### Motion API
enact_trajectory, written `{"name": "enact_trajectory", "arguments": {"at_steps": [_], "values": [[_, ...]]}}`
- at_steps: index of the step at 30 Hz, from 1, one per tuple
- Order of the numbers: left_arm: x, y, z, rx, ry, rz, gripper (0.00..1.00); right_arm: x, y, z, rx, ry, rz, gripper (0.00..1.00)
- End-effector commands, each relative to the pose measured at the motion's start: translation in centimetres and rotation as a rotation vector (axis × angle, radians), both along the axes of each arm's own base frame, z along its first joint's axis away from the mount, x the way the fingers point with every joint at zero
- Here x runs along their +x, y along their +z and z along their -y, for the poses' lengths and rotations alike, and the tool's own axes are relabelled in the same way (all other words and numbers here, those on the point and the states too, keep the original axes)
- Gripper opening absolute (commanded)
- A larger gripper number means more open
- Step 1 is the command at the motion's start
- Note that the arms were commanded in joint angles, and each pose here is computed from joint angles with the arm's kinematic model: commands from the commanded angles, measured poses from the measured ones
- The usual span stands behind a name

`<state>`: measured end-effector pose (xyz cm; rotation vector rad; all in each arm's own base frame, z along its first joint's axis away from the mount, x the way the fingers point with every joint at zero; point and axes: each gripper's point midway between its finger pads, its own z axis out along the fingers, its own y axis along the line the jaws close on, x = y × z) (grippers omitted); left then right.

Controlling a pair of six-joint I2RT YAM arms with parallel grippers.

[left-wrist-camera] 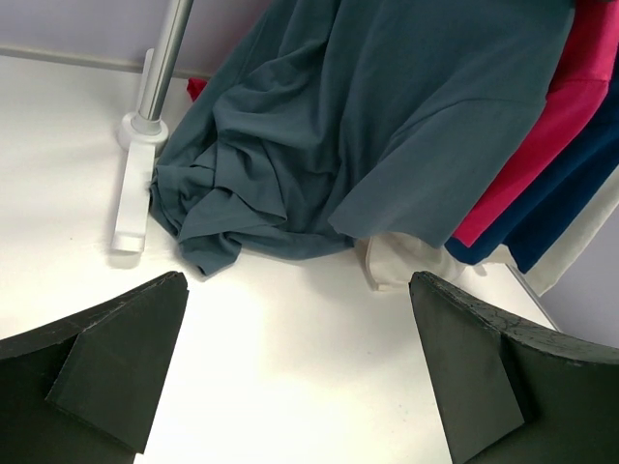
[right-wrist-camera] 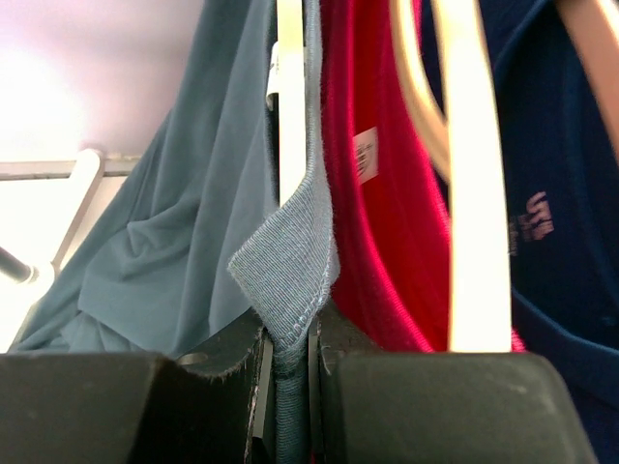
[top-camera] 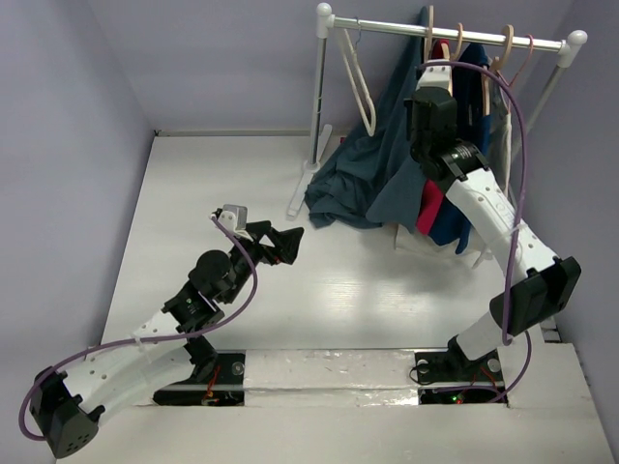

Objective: Place the t-shirt on the hanger
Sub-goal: Place the hanger at the clothesline, then reset both arms

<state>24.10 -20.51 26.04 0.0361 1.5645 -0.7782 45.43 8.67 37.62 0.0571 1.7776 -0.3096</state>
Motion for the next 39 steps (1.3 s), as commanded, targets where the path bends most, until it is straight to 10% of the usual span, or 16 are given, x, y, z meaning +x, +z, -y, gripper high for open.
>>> {"name": "enact_trajectory", "arguments": {"at_steps": [1, 14, 20, 39], "values": [[0.1, 1.2, -0.1, -0.035, 0.010, 0.036, 0.99, 0.7, 2.9, -0.2, 0.079, 0.009, 0.134, 0.00], [0.3, 1.0, -0.1, -0.033, 0.020, 0.031, 0.99, 0.8, 0.2, -2.0, 0.151, 0.085, 0.089, 0.05], [0.9, 0.1, 0.0, -0.008, 0.040, 0.006, 0.99, -1.5, 2.2, -1.8, 0.233, 0.113, 0.143, 0.99], [2.1, 0.0, -1.5, -0.002, 0.155, -0.020, 0.99, -23.4, 0.4, -4.1, 0.658, 0.665, 0.223, 1.00]]}}
